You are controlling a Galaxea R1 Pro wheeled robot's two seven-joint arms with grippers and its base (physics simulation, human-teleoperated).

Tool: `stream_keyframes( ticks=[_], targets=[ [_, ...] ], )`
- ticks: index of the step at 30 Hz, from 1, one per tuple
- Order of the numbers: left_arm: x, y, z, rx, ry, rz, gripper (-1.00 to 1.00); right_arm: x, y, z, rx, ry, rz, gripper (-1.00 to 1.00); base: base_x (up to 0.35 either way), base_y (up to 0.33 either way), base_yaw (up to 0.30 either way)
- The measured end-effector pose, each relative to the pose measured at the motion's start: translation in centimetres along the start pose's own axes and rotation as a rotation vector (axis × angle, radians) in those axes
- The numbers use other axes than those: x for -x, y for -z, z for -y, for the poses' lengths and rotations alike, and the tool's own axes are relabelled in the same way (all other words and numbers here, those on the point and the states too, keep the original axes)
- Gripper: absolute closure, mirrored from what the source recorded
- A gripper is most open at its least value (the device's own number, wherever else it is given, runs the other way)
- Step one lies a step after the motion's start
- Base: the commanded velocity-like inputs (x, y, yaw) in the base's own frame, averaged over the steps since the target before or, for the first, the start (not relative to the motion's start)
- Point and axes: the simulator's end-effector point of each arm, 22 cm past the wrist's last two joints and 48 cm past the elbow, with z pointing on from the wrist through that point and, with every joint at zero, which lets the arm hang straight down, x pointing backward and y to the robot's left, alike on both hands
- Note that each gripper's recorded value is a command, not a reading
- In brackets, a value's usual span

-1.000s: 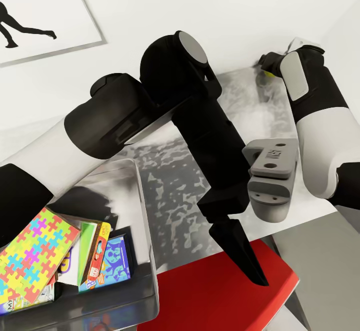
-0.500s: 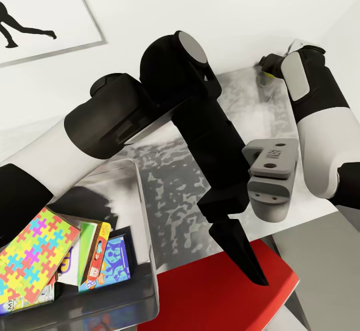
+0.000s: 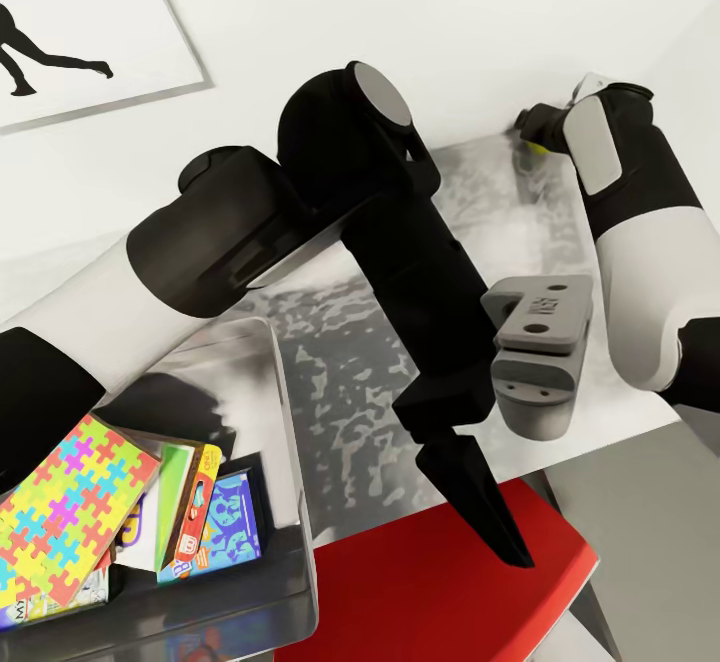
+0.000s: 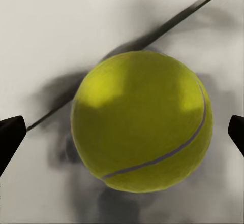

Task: Put all the toys in the child's room - the three board games (two on the bed and one on the table), the two jigsaw puzzles on the table, and the tennis ball on the table - inside the toy box on the table in the child's room.

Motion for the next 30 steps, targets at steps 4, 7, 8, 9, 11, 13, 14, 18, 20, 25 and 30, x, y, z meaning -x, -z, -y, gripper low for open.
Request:
stream_keyframes(
  ticks=[4,7,8,9,11,13,14,18,20,25,30],
  targets=[
    [0.04,0.04,0.01,0.001,-0.001,0.001,-1.0,0.11,0.0,-0.18,0.003,0.0,-0.003,-1.0,0.0,0.0,0.0],
    [0.08,0.07,0.02,0.001,-0.002,0.002,-1.0,0.11,0.01,-0.27,0.004,0.0,-0.004,-1.0,0.0,0.0,0.0],
    [0.09,0.07,0.01,0.001,-0.002,0.003,-1.0,0.11,0.01,-0.3,0.004,0.0,-0.004,-1.0,0.0,0.0,0.0],
    [0.13,0.05,0.03,0.0,-0.003,0.003,-1.0,0.15,0.02,-0.32,0.004,0.0,-0.004,-1.0,0.0,0.0,0.0],
    [0.17,0.03,0.02,0.0,-0.003,0.003,-1.0,0.22,0.01,-0.22,0.004,-0.005,-0.004,-1.0,0.0,0.0,0.0],
    [0.17,0.01,0.02,0.0,-0.003,0.003,-1.0,0.26,0.0,-0.13,0.004,-0.009,-0.004,-1.0,0.0,0.0,0.0],
    [0.17,-0.01,0.02,0.0,-0.004,0.002,-1.0,0.3,-0.01,-0.02,0.003,-0.012,-0.004,-1.0,0.0,0.0,0.0],
    [0.19,-0.05,0.03,-0.001,-0.004,0.002,-1.0,0.37,-0.05,0.25,0.001,-0.017,-0.005,-1.0,0.0,0.0,0.0],
    [0.2,-0.06,0.03,-0.001,-0.004,0.002,-1.0,0.37,-0.06,0.3,0.001,-0.018,-0.005,-1.0,0.0,0.0,0.0],
    [0.09,-0.1,0.0,-0.001,-0.002,-0.001,-1.0,0.18,-0.18,0.48,0.001,-0.019,-0.01,-1.0,0.0,0.0,0.0],
    [0.02,-0.02,-0.05,0.002,-0.001,-0.001,-1.0,0.18,-0.19,0.27,0.015,-0.017,-0.014,-1.0,0.0,0.0,0.0]
  ],
)
